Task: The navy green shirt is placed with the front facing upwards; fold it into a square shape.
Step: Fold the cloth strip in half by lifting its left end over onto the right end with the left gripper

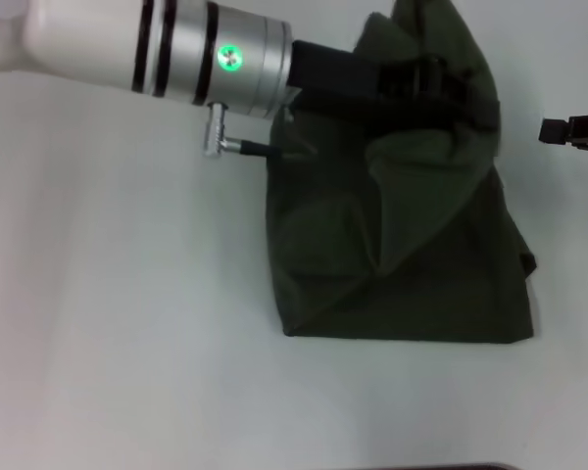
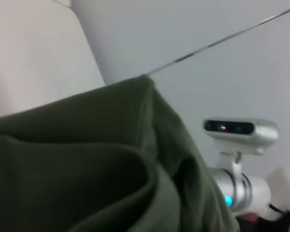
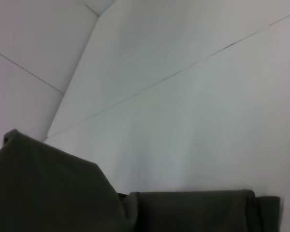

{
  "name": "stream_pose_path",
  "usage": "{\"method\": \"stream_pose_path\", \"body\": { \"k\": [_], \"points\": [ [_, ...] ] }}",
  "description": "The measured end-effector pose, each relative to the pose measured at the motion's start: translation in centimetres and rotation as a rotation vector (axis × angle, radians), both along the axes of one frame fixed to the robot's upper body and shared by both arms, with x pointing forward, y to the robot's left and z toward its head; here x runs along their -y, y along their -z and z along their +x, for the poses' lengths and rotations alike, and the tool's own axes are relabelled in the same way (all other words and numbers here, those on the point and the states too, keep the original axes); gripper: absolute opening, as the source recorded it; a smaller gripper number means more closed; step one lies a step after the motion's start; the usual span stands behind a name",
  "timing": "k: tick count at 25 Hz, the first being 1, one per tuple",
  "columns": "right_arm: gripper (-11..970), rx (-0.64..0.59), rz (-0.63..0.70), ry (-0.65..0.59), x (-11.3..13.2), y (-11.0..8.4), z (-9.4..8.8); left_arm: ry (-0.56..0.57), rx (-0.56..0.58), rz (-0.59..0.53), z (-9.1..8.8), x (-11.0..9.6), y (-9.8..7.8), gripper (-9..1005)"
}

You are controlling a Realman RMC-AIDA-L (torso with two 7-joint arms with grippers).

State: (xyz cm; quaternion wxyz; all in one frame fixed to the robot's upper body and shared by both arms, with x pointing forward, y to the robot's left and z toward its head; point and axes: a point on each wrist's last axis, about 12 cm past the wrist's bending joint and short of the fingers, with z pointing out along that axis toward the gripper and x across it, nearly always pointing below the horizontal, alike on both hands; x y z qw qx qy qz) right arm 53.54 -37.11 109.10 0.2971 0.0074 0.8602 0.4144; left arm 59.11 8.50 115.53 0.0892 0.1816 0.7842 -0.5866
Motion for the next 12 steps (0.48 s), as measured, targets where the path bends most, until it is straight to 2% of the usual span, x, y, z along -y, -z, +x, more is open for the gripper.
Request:
{"method": "stream_pose_path", "body": {
  "k": [8,12],
  "points": [
    [67,-0.008,0.002,0.003,-0.2,0.3,0.1,0.040,-0.025,0.035,-0.4,1.2,0.5,74],
    [67,-0.010,0.003,0.003,-0.3,0.4,0.1,0.020,-0.018,0.021,-0.1,1.5,0.2,272]
  ]
}}
